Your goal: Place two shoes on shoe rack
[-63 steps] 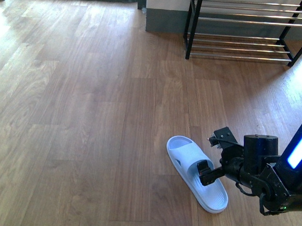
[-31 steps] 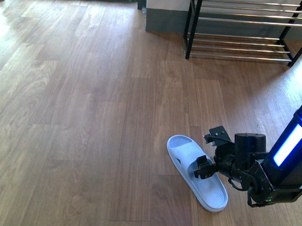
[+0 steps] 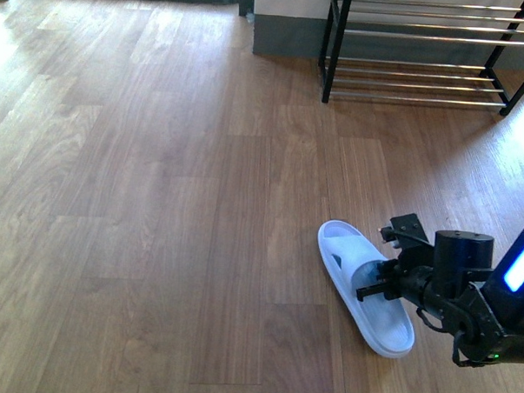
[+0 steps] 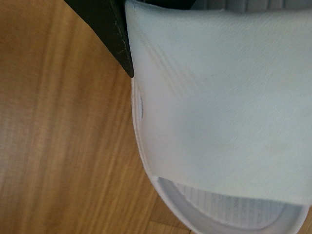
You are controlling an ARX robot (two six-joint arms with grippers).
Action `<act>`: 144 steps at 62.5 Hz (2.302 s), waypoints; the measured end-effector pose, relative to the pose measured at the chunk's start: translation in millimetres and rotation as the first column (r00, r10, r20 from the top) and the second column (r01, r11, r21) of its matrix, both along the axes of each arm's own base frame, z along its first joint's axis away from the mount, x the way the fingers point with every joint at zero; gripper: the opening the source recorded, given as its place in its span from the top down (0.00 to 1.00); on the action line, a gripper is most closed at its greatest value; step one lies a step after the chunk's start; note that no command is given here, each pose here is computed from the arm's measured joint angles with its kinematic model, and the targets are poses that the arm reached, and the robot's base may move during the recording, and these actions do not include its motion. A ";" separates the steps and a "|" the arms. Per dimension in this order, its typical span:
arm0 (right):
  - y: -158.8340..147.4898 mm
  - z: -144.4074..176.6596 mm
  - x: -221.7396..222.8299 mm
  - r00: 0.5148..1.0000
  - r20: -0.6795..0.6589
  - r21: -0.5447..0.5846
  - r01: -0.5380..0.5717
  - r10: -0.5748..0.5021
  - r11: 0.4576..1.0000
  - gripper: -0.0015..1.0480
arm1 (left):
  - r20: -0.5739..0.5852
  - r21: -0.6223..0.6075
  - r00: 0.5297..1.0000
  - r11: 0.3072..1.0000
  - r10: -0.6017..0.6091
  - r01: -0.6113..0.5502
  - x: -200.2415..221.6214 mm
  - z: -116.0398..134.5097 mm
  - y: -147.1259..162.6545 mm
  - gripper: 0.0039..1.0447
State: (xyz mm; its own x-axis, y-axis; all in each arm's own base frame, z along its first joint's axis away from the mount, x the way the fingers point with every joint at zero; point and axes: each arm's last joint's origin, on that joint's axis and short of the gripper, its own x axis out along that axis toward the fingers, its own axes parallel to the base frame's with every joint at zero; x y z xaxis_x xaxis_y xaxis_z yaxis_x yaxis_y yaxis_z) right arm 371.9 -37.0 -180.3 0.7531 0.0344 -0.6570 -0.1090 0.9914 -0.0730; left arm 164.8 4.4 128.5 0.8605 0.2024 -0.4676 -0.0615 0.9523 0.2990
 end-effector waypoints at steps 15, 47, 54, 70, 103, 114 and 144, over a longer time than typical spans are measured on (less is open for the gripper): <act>-21.6 64.8 -6.2 0.990 0.104 0.010 0.097 -0.098 0.995 0.99 | 0.000 0.000 1.000 1.000 0.000 0.000 0.0 0.0 0.0 0.99; -32.4 275.6 -109.7 0.904 0.282 0.025 0.329 -0.323 0.944 0.99 | 0.000 0.000 1.000 1.000 0.000 0.000 0.0 0.1 0.0 0.99; -19.0 296.5 -139.0 0.898 0.298 0.011 0.337 -0.325 0.941 0.99 | 0.000 0.000 1.000 1.000 0.000 0.000 0.0 0.0 0.0 0.99; 8.5 326.3 -192.9 0.881 0.336 -0.005 0.356 -0.334 0.935 0.99 | 0.000 0.000 1.000 1.000 0.000 0.000 0.0 0.0 0.0 0.99; 11.0 338.1 -201.6 0.853 0.393 0.027 0.364 -0.344 0.931 0.99 | 0.000 0.000 1.000 1.000 0.000 0.000 0.0 0.0 0.0 0.99; 11.1 338.3 -201.8 0.852 0.395 0.028 0.362 -0.343 0.932 0.99 | 0.000 0.001 1.000 1.000 0.003 -0.003 0.0 0.1 0.1 0.99; 11.2 337.5 -202.1 0.853 0.392 0.028 0.362 -0.343 0.932 0.99 | 0.000 -0.001 1.000 1.000 -0.001 0.001 0.0 0.1 0.0 0.99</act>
State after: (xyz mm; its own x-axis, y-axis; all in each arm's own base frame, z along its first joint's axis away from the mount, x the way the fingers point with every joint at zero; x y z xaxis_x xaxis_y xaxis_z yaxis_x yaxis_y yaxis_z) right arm 169.8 -25.8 157.2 0.9016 -0.3041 -0.3076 0.2933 0.9525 -0.0820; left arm 164.8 4.4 128.6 0.8609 0.2013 -0.4674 -0.0608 0.9526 0.2981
